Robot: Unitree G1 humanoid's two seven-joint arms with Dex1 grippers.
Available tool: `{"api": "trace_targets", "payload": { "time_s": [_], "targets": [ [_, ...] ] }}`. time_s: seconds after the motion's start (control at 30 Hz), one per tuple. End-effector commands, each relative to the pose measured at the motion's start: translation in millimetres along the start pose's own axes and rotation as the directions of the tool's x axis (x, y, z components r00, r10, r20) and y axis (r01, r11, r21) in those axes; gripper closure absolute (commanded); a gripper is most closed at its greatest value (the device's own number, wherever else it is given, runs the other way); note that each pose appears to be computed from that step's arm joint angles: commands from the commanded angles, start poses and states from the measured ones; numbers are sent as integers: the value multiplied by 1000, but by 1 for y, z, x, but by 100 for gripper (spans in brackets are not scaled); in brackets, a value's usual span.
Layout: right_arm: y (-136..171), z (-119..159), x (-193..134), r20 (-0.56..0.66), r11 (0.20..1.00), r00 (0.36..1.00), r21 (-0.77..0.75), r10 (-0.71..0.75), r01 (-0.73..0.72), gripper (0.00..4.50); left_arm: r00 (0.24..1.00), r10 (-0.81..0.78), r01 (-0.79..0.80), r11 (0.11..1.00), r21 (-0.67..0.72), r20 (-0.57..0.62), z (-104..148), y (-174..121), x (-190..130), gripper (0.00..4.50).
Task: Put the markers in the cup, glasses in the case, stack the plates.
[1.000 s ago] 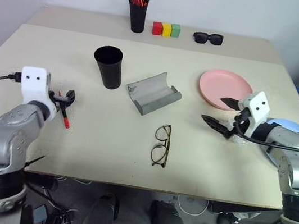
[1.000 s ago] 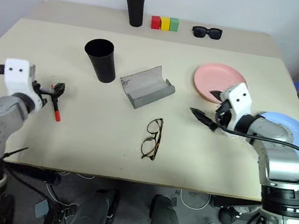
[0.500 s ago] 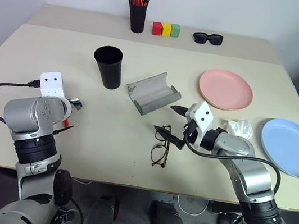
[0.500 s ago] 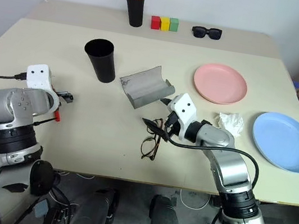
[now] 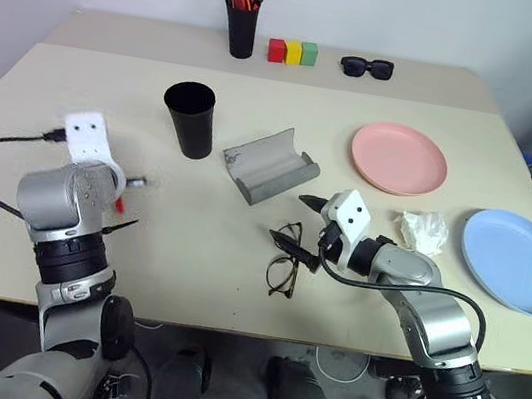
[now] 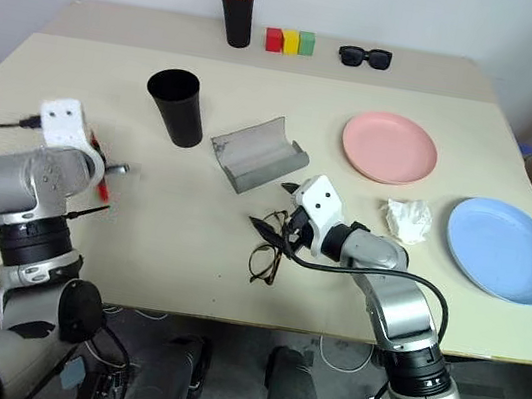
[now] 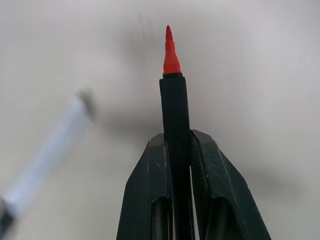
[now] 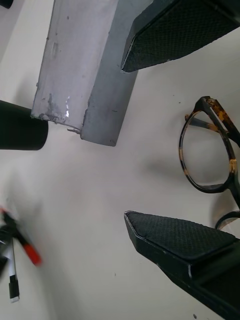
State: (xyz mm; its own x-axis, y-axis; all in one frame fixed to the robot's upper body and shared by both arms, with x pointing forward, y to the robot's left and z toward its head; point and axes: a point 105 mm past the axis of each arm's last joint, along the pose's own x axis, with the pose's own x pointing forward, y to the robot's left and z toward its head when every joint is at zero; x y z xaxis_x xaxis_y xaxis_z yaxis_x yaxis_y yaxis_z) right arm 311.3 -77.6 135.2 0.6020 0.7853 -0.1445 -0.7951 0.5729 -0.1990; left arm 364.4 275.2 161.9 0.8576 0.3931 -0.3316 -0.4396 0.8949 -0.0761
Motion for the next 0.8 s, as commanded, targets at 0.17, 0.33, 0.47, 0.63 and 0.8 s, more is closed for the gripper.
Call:
{"api": "trace_targets", "payload": {
  "time_s": [0.17, 0.33, 0.47, 0.63, 0.8],
  "targets": [
    [-44, 48, 8, 207, 958, 936, 41, -284, 282, 0, 772, -98, 118, 993, 10, 627, 113, -24, -44, 448],
    [-45, 57, 22, 261, 948, 913, 22, -313, 318, 0, 639, -229, 224, 969, 107, 734, 136, -80, -53, 448],
    [-38, 66, 33, 303, 952, 905, 28, -299, 305, 0, 603, -284, 288, 949, 129, 745, 132, -108, -43, 448],
    [-28, 66, 44, 318, 955, 903, 35, -289, 294, 0, 593, -317, 279, 943, 181, 740, 121, -128, -28, 448],
    [-25, 65, 46, 323, 953, 898, 47, -299, 300, 0, 601, -318, 283, 943, 177, 734, 106, -130, -17, 448]
  ]
}}
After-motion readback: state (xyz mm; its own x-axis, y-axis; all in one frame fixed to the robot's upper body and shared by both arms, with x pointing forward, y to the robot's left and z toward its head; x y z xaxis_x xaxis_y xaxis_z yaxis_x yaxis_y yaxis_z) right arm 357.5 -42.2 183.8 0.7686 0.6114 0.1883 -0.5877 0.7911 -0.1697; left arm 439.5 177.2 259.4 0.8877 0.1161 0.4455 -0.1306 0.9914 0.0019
